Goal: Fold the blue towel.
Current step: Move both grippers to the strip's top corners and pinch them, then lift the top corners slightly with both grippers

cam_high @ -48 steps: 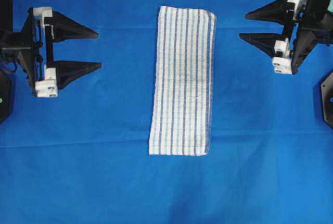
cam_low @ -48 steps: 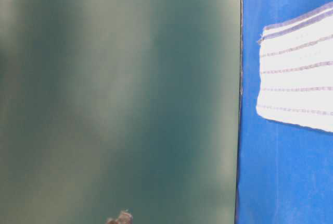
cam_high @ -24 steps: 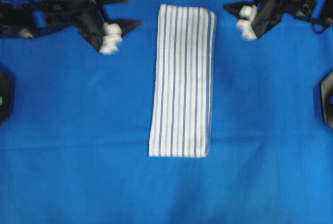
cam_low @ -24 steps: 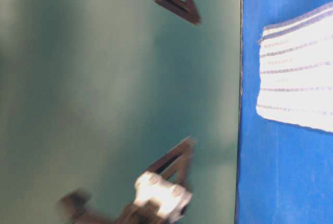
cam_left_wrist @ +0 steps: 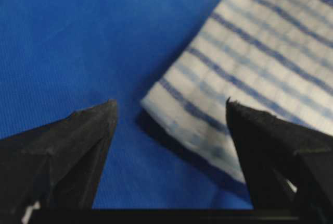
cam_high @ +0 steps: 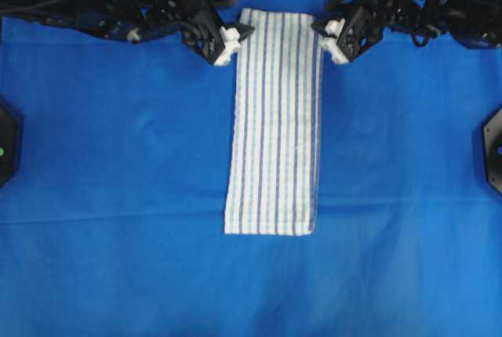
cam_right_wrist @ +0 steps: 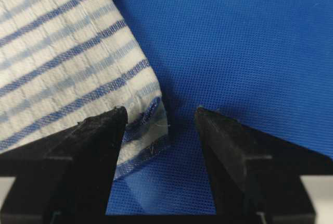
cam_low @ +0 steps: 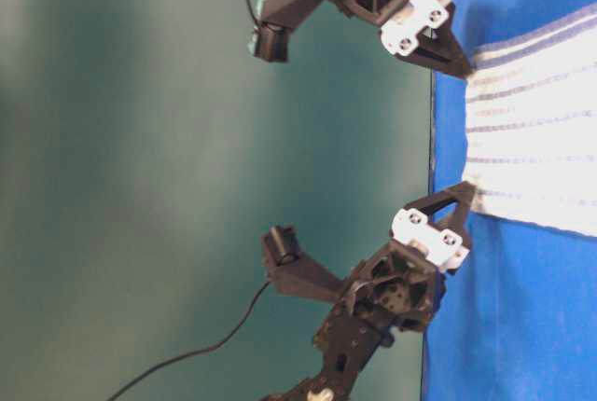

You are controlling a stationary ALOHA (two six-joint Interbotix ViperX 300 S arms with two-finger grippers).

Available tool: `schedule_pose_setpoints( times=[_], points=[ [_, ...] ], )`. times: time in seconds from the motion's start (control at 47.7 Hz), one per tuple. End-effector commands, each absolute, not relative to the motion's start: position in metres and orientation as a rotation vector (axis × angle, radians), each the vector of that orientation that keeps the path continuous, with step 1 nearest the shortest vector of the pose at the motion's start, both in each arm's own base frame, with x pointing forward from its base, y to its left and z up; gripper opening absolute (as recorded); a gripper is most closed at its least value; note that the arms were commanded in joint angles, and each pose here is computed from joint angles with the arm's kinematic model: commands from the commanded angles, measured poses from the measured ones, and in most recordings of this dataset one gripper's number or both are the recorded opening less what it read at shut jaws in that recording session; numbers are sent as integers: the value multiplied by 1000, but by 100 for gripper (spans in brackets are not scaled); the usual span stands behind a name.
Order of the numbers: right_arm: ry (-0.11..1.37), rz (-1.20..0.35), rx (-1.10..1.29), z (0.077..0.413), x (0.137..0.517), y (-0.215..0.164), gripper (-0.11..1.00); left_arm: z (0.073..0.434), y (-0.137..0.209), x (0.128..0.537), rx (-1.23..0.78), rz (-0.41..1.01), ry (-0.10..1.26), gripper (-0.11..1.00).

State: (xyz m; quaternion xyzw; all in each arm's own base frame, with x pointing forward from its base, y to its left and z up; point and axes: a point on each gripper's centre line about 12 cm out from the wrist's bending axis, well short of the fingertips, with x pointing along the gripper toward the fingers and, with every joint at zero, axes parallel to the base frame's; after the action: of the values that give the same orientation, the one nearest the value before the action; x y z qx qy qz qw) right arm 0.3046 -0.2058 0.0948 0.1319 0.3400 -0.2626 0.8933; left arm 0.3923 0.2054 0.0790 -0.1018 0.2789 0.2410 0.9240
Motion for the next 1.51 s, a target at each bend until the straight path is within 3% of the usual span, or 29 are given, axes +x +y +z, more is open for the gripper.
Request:
schedule_pose_setpoints(
  times=[0.0,0.189,0.252,0.356,0.503,0.566,0.817,1.09,1.488],
  points=[
    [673,-548,267,101,310,-210,60,89,213,399,-200,502,533,78],
    [688,-548,271,96,309,-211,59,80,216,398,-205,508,552,75],
    [692,-546,270,94,310,-211,57,79,213,399,-205,503,557,69],
    [694,-542,264,94,311,-211,45,75,209,400,-204,492,567,47],
    [696,-537,256,94,311,-210,8,68,204,402,-204,482,583,12],
    [699,-534,253,94,311,-210,6,67,203,402,-201,478,587,4],
    [696,-536,252,96,312,-210,6,71,203,399,-170,470,595,4],
    [647,-543,234,119,310,-210,6,110,205,397,-108,464,549,4],
    [624,-556,224,128,311,-218,6,117,220,397,-72,483,534,4]
  ],
)
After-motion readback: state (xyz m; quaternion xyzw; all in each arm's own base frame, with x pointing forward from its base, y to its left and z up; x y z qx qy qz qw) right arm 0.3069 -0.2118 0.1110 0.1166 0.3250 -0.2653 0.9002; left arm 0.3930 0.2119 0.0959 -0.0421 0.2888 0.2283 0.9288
